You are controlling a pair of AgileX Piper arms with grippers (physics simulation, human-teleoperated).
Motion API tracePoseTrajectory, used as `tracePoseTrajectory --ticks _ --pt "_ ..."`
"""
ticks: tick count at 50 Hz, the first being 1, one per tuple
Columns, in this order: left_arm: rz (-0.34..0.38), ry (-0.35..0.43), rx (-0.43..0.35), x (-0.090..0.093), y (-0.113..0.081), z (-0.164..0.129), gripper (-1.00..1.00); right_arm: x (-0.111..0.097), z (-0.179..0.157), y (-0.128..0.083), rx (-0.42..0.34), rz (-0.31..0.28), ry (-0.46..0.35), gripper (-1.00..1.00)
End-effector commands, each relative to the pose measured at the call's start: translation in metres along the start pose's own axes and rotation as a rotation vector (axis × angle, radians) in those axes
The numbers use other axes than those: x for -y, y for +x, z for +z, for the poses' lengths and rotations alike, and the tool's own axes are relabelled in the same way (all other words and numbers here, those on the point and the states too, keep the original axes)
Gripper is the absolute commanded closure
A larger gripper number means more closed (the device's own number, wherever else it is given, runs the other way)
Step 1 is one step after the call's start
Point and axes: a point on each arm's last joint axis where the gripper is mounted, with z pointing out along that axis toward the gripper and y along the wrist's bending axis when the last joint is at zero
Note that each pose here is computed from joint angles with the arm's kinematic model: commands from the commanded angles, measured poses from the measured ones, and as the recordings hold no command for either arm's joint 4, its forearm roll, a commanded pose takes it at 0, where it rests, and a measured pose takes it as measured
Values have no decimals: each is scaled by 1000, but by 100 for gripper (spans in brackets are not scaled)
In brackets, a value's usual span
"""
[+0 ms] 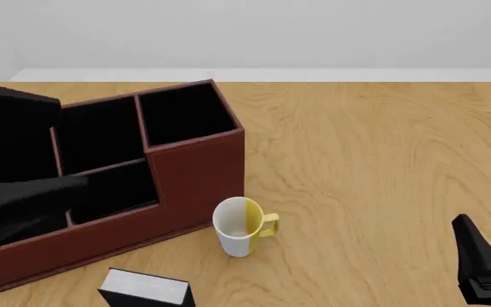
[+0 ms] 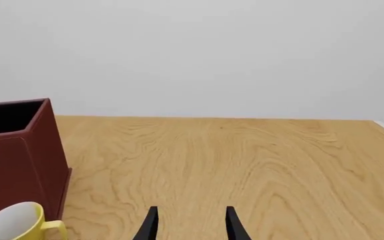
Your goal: Pick up the book and place it in the front compartment of the caddy.
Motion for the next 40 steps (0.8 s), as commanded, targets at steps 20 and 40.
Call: tracePoseTrajectory --ticks 20,40 --pt "411 349 -377 32 -21 63 -100 -1 0 2 -2 -4 -14 -100" --pt "550 464 -569 47 41 85 -100 -1 0 3 -1 -23 -19 -100"
